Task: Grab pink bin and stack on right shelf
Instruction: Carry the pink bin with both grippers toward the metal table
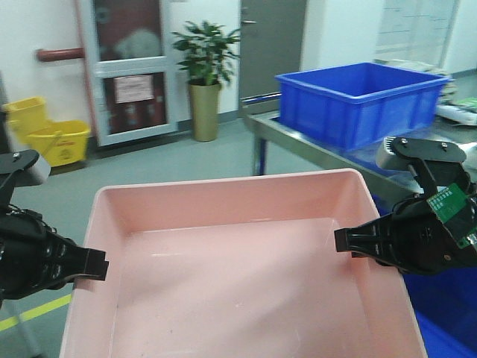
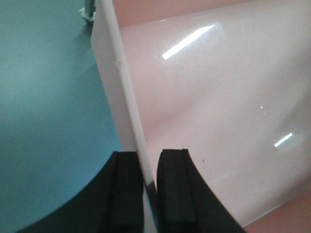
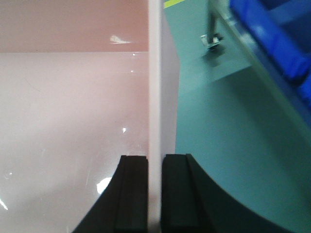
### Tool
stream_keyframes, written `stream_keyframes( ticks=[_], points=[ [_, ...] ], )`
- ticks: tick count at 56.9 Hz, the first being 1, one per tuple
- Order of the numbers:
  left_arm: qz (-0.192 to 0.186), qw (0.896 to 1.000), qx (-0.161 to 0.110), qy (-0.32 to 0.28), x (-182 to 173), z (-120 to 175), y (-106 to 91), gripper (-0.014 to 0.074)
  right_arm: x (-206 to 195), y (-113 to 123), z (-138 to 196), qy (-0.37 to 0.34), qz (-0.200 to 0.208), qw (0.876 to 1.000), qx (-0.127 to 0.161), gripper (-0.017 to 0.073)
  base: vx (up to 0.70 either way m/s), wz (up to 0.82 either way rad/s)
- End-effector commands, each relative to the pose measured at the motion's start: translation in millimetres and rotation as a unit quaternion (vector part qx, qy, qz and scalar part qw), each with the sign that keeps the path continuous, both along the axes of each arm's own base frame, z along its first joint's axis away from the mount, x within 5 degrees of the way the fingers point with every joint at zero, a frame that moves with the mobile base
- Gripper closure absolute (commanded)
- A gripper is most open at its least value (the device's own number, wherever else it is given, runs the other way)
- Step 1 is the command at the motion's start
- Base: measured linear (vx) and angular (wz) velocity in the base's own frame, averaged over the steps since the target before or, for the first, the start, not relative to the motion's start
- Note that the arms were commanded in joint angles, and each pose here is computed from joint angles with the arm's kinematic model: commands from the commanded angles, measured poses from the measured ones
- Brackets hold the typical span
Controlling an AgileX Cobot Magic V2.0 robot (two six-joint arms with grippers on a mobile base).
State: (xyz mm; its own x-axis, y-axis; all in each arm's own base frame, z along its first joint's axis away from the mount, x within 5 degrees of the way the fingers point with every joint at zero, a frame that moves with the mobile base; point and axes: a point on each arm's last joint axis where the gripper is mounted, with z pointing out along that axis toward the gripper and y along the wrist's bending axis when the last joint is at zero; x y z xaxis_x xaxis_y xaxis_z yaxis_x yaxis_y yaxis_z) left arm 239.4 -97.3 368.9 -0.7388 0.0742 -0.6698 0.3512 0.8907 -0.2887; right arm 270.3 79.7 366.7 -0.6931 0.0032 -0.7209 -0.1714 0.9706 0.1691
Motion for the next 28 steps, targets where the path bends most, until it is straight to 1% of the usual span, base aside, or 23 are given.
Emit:
stream_keyframes(
  ticks=[1, 13, 28],
  points=[
    [0.006, 0.998, -0.005, -0.061, -2.1, 20.1, 3.3, 0.0598, -2.4, -5.1, 26.6, -0.077, -0.007, 0.997, 0.016, 0.0568, 0.46, -0.59],
    [0.006, 0.998, -0.005, -0.061, -2.1, 20.1, 3.3, 0.0598, -2.4, -5.1, 26.6, -0.077, -0.007, 0.997, 0.016, 0.0568, 0.45, -0.65],
    [0.006, 0.998, -0.005, -0.061, -2.0, 20.1, 3.3, 0.0598, -2.4, -5.1, 26.6, -0.077, -0.007, 0.997, 0.016, 0.0568, 0.43, -0.73]
  ],
)
